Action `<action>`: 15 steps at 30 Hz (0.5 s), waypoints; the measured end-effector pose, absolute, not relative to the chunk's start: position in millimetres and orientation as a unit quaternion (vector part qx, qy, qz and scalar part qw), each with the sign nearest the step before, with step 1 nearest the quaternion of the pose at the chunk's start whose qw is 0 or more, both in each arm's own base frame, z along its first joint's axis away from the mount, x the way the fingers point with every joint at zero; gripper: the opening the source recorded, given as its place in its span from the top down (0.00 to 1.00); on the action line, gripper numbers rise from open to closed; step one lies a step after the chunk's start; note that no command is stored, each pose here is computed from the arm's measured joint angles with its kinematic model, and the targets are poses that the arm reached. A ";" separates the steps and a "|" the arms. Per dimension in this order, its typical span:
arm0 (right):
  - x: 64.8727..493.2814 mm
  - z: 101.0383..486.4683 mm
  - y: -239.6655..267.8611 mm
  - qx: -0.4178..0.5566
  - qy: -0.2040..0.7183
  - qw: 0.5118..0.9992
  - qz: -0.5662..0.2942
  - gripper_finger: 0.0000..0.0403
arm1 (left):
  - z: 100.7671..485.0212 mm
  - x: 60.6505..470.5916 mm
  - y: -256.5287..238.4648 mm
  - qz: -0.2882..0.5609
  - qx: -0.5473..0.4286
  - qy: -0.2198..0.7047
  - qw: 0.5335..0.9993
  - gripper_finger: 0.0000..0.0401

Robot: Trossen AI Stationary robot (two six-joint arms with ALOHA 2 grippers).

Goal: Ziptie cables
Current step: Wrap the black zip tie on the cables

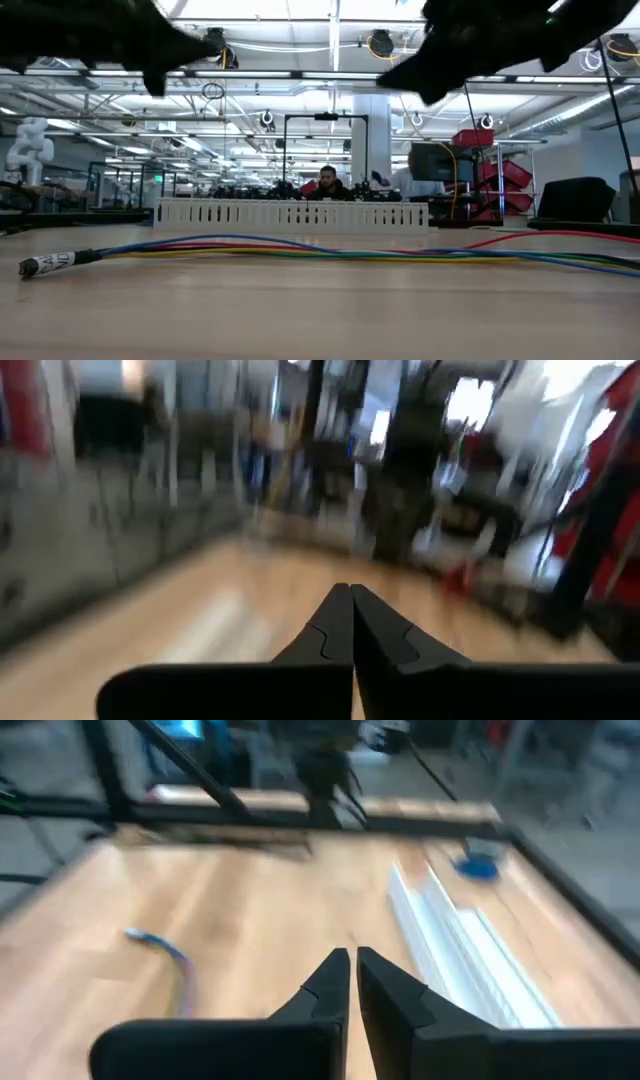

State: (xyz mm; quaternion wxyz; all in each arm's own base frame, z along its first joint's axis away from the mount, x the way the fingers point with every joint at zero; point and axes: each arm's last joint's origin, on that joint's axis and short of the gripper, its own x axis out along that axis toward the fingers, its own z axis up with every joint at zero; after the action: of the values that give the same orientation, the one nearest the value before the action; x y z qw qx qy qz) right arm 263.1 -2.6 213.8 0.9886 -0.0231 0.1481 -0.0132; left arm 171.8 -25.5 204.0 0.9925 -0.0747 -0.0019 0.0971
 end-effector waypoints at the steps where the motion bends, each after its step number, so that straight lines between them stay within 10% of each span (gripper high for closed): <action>1: 266.7 207.2 -4.3 -0.018 0.161 0.987 -0.020 0.97 | 197.7 176.8 -28.8 0.096 -0.085 0.029 0.991 1.00; 15: 269.2 176.1 -0.2 -0.005 0.221 0.974 -0.052 1.00 | 225.6 170.8 -58.1 0.271 -0.216 0.324 0.880 1.00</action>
State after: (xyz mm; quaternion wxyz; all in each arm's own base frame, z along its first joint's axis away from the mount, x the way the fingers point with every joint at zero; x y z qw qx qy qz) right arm 269.2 -0.2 176.1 0.9739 -0.0050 0.2211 -0.0517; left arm 170.8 -58.1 225.6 0.8801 -0.2165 0.3242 0.2710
